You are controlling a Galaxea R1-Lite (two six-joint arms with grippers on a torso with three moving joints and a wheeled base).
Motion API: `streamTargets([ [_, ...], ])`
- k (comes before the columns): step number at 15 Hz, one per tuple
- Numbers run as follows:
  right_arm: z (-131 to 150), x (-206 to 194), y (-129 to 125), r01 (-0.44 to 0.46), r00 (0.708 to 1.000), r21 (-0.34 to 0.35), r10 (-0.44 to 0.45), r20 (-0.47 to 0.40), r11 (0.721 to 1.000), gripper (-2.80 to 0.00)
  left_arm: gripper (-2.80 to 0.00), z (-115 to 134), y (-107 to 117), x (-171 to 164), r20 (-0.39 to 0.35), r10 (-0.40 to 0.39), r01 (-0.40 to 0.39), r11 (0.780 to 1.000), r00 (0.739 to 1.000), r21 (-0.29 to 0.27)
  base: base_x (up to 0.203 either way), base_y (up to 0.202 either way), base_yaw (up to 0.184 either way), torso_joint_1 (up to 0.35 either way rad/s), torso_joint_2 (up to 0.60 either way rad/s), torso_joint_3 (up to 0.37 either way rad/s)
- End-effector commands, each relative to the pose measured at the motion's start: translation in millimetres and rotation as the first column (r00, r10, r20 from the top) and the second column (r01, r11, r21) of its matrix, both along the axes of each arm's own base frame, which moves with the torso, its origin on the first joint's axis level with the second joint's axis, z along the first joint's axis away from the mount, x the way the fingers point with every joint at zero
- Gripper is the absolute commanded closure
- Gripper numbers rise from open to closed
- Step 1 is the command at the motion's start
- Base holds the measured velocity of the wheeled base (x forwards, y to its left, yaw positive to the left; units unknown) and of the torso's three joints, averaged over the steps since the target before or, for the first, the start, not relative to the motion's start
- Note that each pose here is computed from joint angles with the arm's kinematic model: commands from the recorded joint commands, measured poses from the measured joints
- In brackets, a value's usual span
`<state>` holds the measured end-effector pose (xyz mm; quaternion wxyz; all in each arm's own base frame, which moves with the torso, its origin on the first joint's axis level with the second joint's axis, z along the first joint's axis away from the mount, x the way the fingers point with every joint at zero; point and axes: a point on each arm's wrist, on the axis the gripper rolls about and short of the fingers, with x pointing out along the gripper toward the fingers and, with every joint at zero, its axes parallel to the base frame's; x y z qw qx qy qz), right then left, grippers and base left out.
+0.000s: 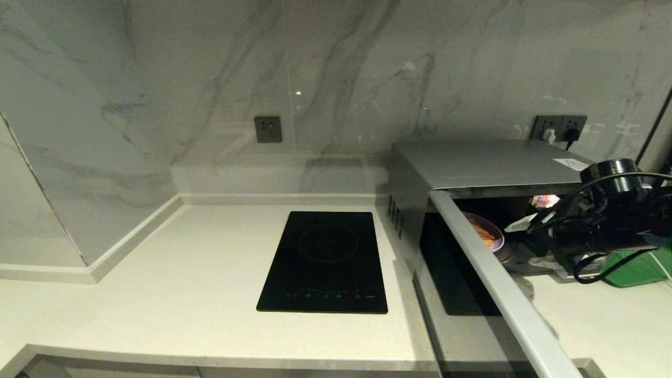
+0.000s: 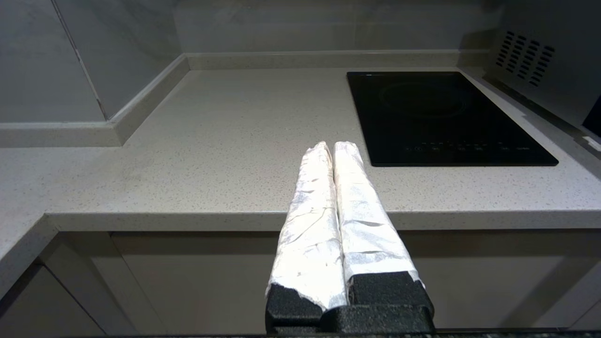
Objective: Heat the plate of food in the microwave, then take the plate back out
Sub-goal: Take the plate out of the microwave
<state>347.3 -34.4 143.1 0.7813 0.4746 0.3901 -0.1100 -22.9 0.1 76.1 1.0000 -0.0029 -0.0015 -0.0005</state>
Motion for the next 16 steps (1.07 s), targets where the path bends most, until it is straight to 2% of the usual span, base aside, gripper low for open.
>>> streamTargets([
  [1, -24, 15, -6, 0.029, 1.000, 0.049, -0.029, -0.013, 0.998, -2.80, 0.00, 0, 0, 0, 0.000, 0.000, 0.000, 1.000, 1.000, 0.000, 0.000, 0.000, 0.000, 0.000, 0.00, 0.000],
  [5, -53, 23, -21, 0.054, 0.998, 0.094, -0.058, 0.035, 0.994, -2.80, 0.00, 0, 0, 0, 0.000, 0.000, 0.000, 1.000, 1.000, 0.000, 0.000, 0.000, 0.000, 0.000, 0.00, 0.000],
  [10, -78, 37, -27, 0.054, 0.997, 0.094, -0.059, 0.044, 0.994, -2.80, 0.00, 0, 0, 0, 0.000, 0.000, 0.000, 1.000, 1.000, 0.000, 0.000, 0.000, 0.000, 0.000, 0.00, 0.000],
  [14, -77, 43, -28, 0.036, 0.996, 0.093, -0.043, 0.074, 0.995, -2.80, 0.00, 0, 0, 0, 0.000, 0.001, -0.001, 1.000, 1.000, 0.000, 0.000, 0.000, 0.000, 0.000, 0.00, 0.000],
  [16, -71, 47, -29, 0.029, 0.995, 0.070, -0.035, 0.095, 0.997, -2.80, 0.00, 0, 0, 0, 0.000, 0.000, 0.000, 1.000, 1.000, 0.000, 0.000, 0.000, 0.000, 0.000, 0.00, 0.000],
])
